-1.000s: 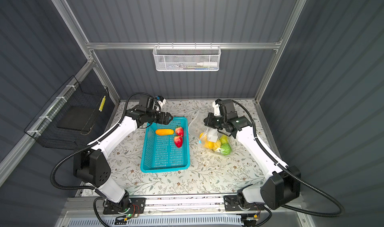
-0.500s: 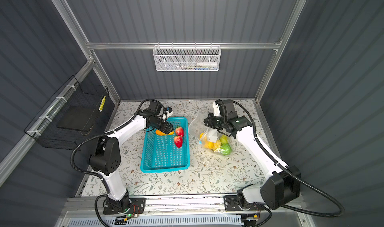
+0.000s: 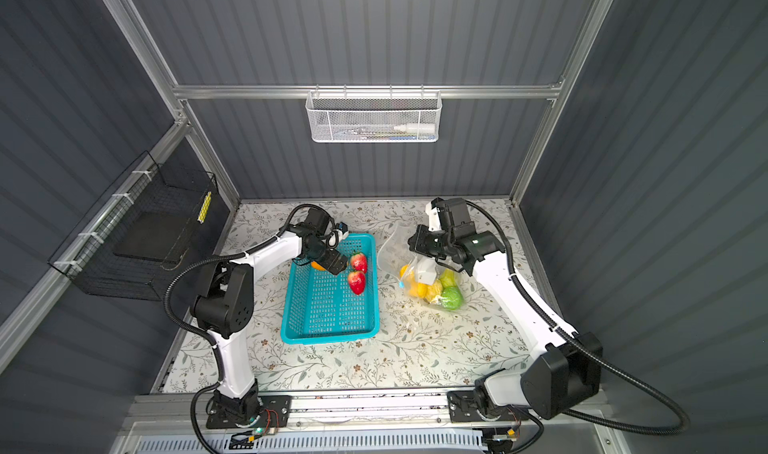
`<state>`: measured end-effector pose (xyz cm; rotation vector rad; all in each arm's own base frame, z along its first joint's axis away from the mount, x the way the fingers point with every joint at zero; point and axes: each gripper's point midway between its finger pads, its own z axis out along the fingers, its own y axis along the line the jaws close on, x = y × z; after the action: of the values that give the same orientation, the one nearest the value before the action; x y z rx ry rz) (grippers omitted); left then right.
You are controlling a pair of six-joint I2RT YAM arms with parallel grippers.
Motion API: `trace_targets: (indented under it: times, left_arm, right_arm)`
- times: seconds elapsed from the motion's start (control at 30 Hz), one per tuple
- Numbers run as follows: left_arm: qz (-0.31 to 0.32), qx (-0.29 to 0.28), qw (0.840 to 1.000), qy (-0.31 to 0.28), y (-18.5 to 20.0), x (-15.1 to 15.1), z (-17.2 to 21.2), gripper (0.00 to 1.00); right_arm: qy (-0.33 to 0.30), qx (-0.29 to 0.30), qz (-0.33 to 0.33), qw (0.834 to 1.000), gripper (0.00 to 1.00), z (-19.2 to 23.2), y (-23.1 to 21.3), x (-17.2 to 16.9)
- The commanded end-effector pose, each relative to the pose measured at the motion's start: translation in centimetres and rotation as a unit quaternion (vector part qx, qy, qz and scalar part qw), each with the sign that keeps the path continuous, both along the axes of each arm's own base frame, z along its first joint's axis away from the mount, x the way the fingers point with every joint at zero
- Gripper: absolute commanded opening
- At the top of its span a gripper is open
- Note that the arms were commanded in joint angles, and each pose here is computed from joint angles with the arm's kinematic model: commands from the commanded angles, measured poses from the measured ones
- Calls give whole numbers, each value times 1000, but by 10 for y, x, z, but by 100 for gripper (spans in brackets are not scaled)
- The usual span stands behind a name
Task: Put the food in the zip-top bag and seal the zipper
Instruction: 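Lower the left gripper onto the yellow squash and close on it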
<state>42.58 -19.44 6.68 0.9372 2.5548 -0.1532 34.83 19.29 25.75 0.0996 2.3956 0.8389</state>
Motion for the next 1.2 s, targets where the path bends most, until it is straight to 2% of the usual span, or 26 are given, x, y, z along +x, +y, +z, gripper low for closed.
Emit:
trace_targets:
  times: [0.0,0.33,0.37,0.5,0.73,0.87,1.17]
  left_arm:
    - [1,11,1000,6,4,1,-15,100]
    - [12,-18,998,53,0,-23,-18,92]
    - [16,-15,997,67,4,-34,-26,92]
    - [29,-15,997,75,8,-44,-24,91]
    - [47,3,995,82,16,-46,-33,87]
    - [51,10,995,81,16,-40,-35,79]
    - [55,13,996,69,18,-35,-32,49]
  right_arm:
    - [-3,1,3,1000,0,6,2,3]
    - [-3,2,3,1000,0,5,3,3]
    - [-3,2,3,1000,0,5,2,2]
    - [-2,3,3,1000,0,4,3,2]
    - [-2,5,5,1000,0,5,4,3]
    - [-3,2,2,1000,0,6,2,2]
    - [-3,3,0,1000,0,8,2,1]
